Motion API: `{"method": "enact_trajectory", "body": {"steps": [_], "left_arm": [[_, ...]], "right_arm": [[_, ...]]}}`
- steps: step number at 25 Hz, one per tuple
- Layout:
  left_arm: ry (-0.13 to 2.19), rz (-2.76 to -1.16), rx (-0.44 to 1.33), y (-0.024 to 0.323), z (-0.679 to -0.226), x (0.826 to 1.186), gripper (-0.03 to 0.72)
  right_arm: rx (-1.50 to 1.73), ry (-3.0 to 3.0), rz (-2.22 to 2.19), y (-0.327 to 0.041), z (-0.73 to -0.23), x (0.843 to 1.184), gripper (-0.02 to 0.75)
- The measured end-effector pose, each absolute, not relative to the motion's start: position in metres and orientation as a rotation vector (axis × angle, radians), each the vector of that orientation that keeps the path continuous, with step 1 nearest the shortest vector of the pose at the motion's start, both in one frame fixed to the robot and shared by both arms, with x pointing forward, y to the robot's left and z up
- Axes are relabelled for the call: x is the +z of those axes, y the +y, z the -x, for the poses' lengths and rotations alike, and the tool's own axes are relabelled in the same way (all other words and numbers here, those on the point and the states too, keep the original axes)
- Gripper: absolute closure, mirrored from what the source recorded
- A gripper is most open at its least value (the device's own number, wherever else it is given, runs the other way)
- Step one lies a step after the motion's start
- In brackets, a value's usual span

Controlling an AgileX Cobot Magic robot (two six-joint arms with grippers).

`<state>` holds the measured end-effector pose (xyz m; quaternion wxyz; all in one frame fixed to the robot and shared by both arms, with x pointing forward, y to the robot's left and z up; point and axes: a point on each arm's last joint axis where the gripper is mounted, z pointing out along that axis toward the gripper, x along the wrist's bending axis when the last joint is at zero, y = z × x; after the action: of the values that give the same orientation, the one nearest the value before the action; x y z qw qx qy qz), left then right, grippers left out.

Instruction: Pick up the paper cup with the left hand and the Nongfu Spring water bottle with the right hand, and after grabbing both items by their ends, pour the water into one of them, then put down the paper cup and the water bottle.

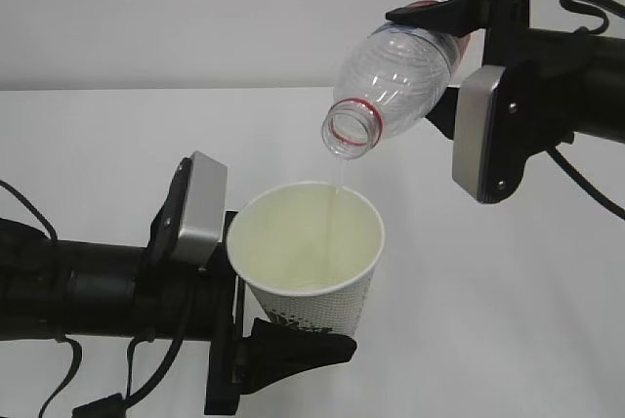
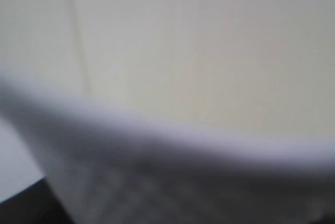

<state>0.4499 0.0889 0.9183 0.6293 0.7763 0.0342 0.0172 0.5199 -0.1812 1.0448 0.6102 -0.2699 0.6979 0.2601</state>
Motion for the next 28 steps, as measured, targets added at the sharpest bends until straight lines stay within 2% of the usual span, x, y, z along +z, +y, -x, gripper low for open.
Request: {"method": "enact_trajectory", "body": {"steps": [28], "left_arm": [[0.111, -1.774, 0.024, 0.0889, -0.4506, 0.9186, 0.136]], "right_arm": [[0.589, 1.601, 0.641, -0.181, -0.5196, 1.045, 0.262]]}}
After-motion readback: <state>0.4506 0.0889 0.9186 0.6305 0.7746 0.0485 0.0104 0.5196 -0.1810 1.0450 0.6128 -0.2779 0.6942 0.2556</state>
